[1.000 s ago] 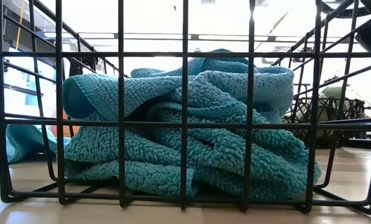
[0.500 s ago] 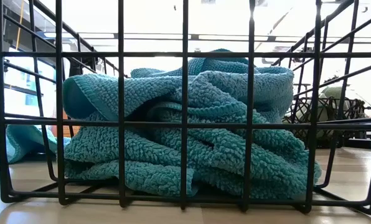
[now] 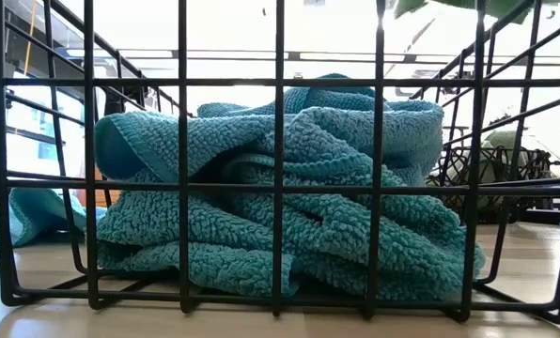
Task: Sort microfiber towel by color & place in baskets
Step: Put the green towel into the top right basket
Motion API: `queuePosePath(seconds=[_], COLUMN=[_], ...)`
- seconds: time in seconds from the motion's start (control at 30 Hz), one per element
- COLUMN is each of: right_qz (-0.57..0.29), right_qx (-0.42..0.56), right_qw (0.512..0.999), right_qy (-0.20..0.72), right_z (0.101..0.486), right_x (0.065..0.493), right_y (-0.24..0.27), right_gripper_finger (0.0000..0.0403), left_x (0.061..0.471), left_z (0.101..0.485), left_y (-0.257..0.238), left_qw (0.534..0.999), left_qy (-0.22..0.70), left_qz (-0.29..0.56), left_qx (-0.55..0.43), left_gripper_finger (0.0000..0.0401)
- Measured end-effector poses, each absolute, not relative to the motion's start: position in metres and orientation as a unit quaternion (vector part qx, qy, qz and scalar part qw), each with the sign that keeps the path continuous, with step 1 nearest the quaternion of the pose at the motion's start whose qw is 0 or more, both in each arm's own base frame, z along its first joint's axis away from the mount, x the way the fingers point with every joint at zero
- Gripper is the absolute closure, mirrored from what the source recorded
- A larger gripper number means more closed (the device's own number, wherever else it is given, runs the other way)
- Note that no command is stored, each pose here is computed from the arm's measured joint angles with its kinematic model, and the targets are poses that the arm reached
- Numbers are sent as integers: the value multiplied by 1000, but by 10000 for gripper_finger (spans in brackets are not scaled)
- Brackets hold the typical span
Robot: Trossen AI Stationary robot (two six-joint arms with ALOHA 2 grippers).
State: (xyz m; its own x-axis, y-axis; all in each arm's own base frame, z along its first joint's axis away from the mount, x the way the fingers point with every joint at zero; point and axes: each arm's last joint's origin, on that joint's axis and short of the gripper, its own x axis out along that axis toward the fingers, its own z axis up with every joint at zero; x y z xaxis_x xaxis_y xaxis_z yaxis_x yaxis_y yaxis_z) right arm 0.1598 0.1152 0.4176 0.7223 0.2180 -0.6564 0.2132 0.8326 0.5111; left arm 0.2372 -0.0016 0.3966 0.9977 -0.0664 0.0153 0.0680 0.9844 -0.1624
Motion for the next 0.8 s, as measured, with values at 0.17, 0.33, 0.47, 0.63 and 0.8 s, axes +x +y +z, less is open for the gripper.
queuePosePath(seconds=[0.17,0.33,0.47,0.63,0.8], right_qz=[12,36,57,65,56], right_qx=[223,156,84,14,-13], right_qw=[910,933,959,981,991], right_qy=[350,323,263,181,118], right_z=[419,417,420,430,442], right_x=[179,211,241,261,267], right_y=[101,90,82,68,51], right_gripper_finger=[402,402,402,403,403], left_x=[237,237,237,237,237], left_z=[397,403,403,403,403], left_y=[-2,-2,-3,-3,-3], left_qw=[995,993,994,993,993], left_qy=[-8,-35,-35,-35,-35], left_qz=[-34,-41,-44,-45,-46], left_qx=[-94,-105,-97,-101,-99], left_gripper_finger=[211,211,211,211,211])
